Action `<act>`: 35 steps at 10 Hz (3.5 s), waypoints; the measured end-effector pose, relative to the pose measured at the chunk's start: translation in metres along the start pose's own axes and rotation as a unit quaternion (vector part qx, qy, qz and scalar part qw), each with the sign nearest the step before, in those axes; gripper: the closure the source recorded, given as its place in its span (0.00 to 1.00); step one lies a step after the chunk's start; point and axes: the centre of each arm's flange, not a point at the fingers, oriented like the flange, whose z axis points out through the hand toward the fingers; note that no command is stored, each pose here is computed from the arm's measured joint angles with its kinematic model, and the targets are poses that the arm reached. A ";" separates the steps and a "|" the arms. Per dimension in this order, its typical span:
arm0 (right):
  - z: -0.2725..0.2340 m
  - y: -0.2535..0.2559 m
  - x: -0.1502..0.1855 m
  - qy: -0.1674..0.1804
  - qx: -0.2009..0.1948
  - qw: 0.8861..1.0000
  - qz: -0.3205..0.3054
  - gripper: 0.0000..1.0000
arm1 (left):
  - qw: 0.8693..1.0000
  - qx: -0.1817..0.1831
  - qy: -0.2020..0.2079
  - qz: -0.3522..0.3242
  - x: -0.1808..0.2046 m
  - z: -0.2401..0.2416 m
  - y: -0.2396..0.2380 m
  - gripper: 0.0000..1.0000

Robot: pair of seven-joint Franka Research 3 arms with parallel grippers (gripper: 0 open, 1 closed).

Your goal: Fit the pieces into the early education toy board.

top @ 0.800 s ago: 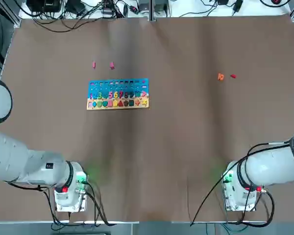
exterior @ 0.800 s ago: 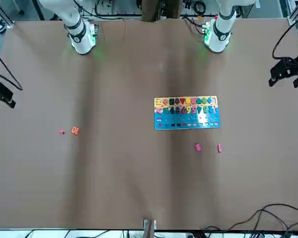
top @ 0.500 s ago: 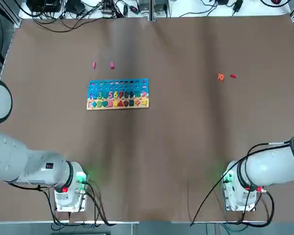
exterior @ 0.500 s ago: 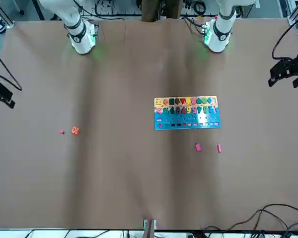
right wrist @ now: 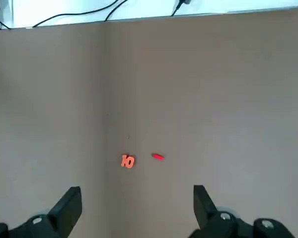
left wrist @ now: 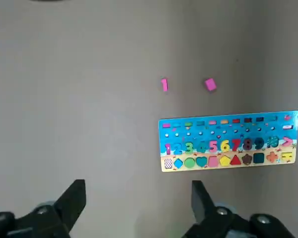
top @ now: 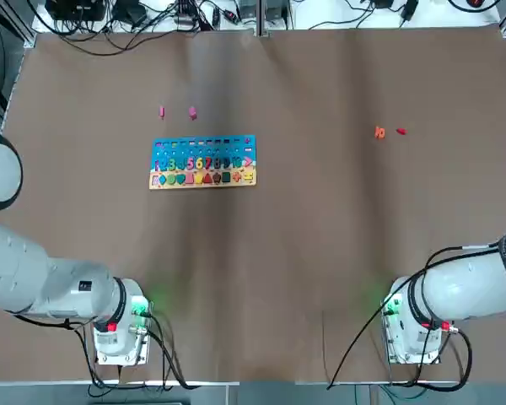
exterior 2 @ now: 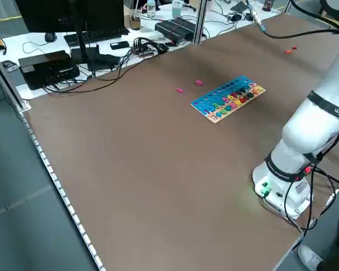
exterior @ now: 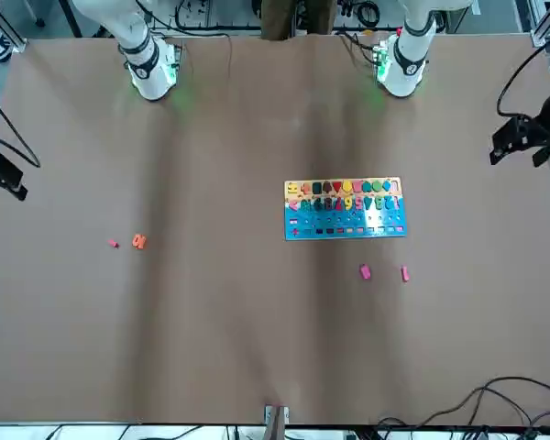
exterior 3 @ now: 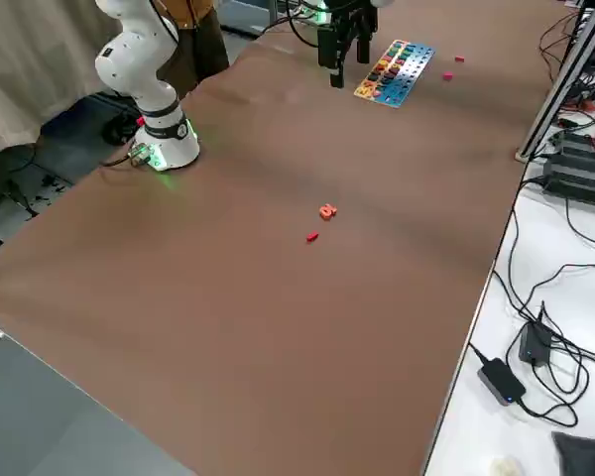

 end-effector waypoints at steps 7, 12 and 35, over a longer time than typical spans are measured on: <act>0.029 -0.006 0.003 -0.033 -0.003 0.999 -0.004 0.01 | 1.000 0.000 -0.020 -0.001 -0.023 0.181 -0.001 0.33; 0.076 -0.007 0.008 -0.074 -0.008 0.997 -0.003 0.01 | 1.000 0.007 -0.004 0.001 -0.035 0.306 -0.004 0.51; 0.439 -0.056 -0.073 -0.097 -0.013 0.993 0.069 0.07 | 0.996 0.018 -0.081 -0.028 -0.052 0.462 0.030 0.99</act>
